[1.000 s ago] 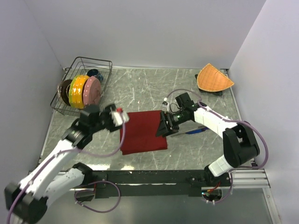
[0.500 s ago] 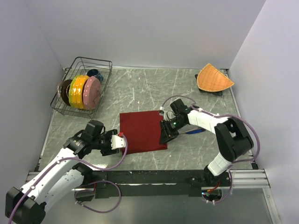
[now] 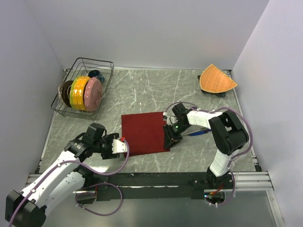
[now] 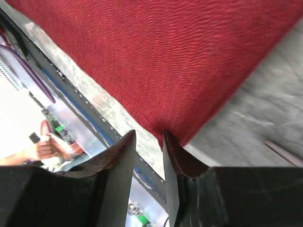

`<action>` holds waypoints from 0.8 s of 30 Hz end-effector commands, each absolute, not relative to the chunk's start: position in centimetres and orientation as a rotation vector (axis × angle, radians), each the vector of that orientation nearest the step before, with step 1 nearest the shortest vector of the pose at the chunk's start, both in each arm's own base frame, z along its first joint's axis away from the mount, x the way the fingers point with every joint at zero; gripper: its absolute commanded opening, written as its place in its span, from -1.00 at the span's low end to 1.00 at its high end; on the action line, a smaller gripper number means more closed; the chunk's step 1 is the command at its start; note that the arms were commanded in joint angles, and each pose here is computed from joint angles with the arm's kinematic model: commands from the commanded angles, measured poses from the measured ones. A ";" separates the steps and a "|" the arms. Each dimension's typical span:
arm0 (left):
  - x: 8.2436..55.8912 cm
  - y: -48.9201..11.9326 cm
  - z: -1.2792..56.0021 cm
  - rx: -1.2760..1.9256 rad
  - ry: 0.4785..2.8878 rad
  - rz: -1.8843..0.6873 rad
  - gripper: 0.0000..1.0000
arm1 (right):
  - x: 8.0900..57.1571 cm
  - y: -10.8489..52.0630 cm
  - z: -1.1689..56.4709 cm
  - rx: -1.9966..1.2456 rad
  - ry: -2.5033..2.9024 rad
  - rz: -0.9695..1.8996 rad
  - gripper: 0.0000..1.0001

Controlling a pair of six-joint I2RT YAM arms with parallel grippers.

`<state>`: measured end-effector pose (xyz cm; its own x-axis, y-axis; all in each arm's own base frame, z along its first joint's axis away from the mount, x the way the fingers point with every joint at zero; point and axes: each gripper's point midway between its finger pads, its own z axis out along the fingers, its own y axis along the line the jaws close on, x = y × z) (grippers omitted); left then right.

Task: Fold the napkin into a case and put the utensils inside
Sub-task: Smooth out the square-folded napkin at the center of the board.

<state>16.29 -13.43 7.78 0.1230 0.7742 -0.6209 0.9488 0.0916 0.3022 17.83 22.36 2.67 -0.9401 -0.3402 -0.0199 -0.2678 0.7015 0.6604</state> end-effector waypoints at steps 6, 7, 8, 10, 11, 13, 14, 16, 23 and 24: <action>15.2 -14.0 7.9 1.775 1.599 -0.373 0.31 | 17.6 23.1 7.9 0.599 -2.770 -1.236 -0.20; 15.3 -14.0 7.9 1.772 1.593 -0.375 0.30 | 17.6 23.2 9.3 0.628 -2.784 -1.270 -0.19; 15.3 -14.1 7.8 1.773 1.594 -0.380 0.27 | 17.6 23.4 10.0 0.645 -2.788 -1.292 -0.17; 15.2 -14.4 7.5 1.788 1.580 -0.397 0.24 | 18.1 23.5 11.5 0.678 -2.822 -1.330 -0.16; 15.2 -14.5 7.3 1.796 1.576 -0.407 0.19 | 18.3 23.6 11.9 0.684 -2.836 -1.332 -0.16; 15.3 -14.7 6.8 1.813 1.570 -0.419 0.14 | 18.9 23.6 12.2 0.697 -2.874 -1.324 -0.17; 15.2 -14.9 6.7 1.821 1.564 -0.440 0.10 | 19.1 23.6 12.0 0.695 -2.881 -1.321 -0.16; 15.1 -15.0 6.0 1.840 1.569 -0.461 0.08 | 19.5 23.7 11.5 0.682 -2.885 -1.305 -0.17; 15.4 -15.7 5.1 1.899 1.522 -0.496 0.01 | 21.2 23.3 11.0 0.619 -2.914 -1.277 -0.17; 15.7 -16.0 5.3 1.898 1.499 -0.494 0.00 | 21.5 23.1 10.7 0.585 -2.914 -1.274 -0.17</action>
<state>15.16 -14.30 4.48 0.1709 0.7756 -0.6077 0.9771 -0.0543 0.2056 19.38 23.21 9.92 -0.9238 -0.3284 -0.1969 -0.3672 0.6136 0.6990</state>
